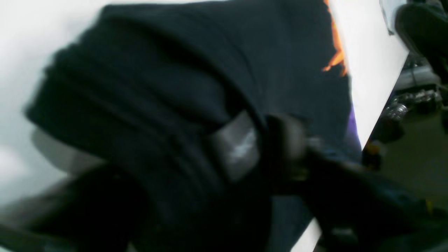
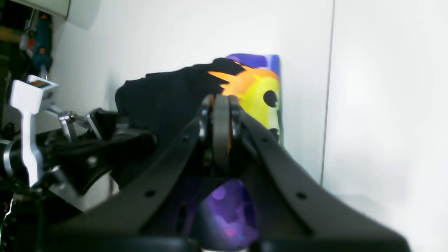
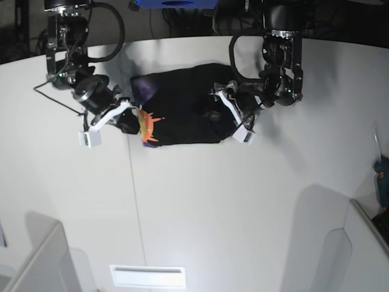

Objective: Fold the T-shirt properly
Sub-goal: 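Release with the right gripper and pull the shirt edge with the left gripper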

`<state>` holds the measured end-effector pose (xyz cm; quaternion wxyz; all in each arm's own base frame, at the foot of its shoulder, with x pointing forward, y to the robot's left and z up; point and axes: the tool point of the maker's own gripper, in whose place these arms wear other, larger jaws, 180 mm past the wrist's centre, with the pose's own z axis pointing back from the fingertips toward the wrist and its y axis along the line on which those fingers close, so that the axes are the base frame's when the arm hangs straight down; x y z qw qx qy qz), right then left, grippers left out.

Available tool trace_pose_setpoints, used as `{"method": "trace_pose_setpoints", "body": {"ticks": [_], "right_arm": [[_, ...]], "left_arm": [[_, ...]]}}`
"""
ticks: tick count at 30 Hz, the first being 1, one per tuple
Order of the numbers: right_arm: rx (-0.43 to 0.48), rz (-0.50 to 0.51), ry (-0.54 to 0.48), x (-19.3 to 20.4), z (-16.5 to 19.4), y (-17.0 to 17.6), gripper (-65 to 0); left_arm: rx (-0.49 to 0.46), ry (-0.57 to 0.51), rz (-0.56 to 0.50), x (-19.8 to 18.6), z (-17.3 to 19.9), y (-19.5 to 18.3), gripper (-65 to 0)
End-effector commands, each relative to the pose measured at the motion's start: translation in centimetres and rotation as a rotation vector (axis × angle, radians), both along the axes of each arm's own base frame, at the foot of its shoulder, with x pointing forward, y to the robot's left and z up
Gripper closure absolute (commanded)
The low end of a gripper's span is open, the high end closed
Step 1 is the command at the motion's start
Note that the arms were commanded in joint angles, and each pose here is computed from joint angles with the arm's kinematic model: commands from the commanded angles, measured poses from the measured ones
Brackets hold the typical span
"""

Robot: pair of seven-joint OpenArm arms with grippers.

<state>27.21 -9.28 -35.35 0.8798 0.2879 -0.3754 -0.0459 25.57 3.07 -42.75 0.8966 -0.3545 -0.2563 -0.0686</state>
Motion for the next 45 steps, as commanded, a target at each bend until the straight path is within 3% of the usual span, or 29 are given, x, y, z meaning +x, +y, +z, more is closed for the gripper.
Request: {"method": "trace_pose_setpoints", "body": {"ticks": [1, 5, 8, 16, 23, 29, 36, 43, 45], "right_arm": [[0.006, 0.005, -0.048, 0.5, 1.3, -0.1, 0.0], [-0.003, -0.028, -0.044, 0.3, 1.2, -1.3, 0.0], [-0.015, -0.053, -0.036, 0.1, 1.0, -2.3, 0.0], [-0.045, -0.123, 0.037, -2.6, -0.9, -5.1, 0.0], [-0.080, -0.187, 0.108, -5.5, -2.5, -7.7, 0.0], [-0.081, -0.190, 0.138, -6.9, -3.1, -7.6, 0.0], [-0.058, -0.201, 0.174, -8.3, -3.8, -6.8, 0.0], [-0.049, -0.200, 0.196, -8.9, -4.3, -6.4, 0.0], [-0.047, -0.200, 0.202, -9.1, -4.4, -6.4, 0.0]], "left_arm": [[0.039, 0.035, -0.015, -0.6, -0.6, 0.4, -24.5], [0.051, 0.047, 0.020, 0.3, -0.5, 0.8, 0.0], [0.085, 0.033, -0.055, 0.2, -0.3, 0.0, 0.0], [0.295, -0.051, -0.408, 0.0, -0.3, -0.6, 0.0], [0.462, -0.092, -0.608, 0.1, -0.6, 1.4, 0.0], [0.559, -0.165, -0.747, 1.5, 0.3, 0.9, 0.0], [0.875, -0.370, -0.957, 3.5, -0.5, 0.3, 0.0], [0.984, -0.618, -1.277, 2.5, -1.3, -2.3, 0.0], [1.009, -0.671, -1.309, 2.4, -1.4, -3.1, 0.0]]}}
